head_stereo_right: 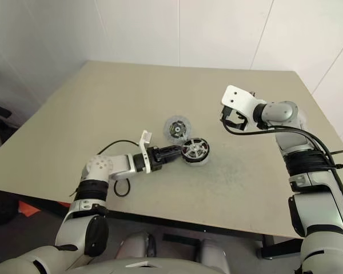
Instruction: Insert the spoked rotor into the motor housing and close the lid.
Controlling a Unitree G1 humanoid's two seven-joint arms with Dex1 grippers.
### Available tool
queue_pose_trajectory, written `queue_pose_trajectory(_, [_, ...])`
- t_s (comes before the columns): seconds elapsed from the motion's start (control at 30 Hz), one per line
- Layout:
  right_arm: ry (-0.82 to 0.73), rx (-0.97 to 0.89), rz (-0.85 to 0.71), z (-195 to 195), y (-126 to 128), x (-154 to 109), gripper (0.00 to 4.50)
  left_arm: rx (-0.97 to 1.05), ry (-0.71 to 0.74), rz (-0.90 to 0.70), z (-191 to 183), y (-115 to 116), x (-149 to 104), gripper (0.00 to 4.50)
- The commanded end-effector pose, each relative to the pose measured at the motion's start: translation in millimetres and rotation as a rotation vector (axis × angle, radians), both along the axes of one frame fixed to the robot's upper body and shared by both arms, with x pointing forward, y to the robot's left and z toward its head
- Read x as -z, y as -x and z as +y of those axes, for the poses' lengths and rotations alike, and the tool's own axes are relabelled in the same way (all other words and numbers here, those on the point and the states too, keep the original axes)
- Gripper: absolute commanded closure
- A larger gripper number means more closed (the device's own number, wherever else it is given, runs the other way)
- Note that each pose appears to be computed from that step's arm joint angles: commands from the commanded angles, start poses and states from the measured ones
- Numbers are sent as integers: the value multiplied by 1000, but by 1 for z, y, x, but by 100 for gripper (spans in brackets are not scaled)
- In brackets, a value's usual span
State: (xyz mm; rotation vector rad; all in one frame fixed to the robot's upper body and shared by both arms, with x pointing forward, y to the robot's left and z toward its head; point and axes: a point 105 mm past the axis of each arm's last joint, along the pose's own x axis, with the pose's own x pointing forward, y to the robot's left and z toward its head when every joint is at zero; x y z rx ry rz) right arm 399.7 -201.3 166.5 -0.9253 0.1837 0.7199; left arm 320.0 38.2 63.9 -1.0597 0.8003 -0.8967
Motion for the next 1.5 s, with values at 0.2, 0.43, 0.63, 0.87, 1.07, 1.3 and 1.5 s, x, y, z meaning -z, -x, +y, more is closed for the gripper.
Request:
queue_pose_trajectory(0.2, [-184,-164,53,34,32,-14,0,-70,-57,-206,22,-2,-28,193])
queue_pose_trajectory(0.43, [-231,-207,212,37,67,19,0,-152,-102,-242,39,-9,-26,193])
queue_pose_trajectory(0.63, [-253,-196,262,43,72,33,0,-161,-129,-228,40,-9,-18,193])
queue_pose_trajectory(0.87, [-265,-201,218,59,62,26,0,-153,-146,-213,37,-8,-12,193])
queue_pose_trajectory(1.07, [-293,-224,264,70,63,33,0,-163,-162,-203,40,-7,-7,193])
queue_pose_trajectory(1.3, [-205,-135,272,55,56,54,90,-190,-205,-330,52,-11,-23,190])
queue_pose_trajectory(1.5, [-287,-123,311,52,57,54,148,-210,-377,-559,68,-19,-36,190])
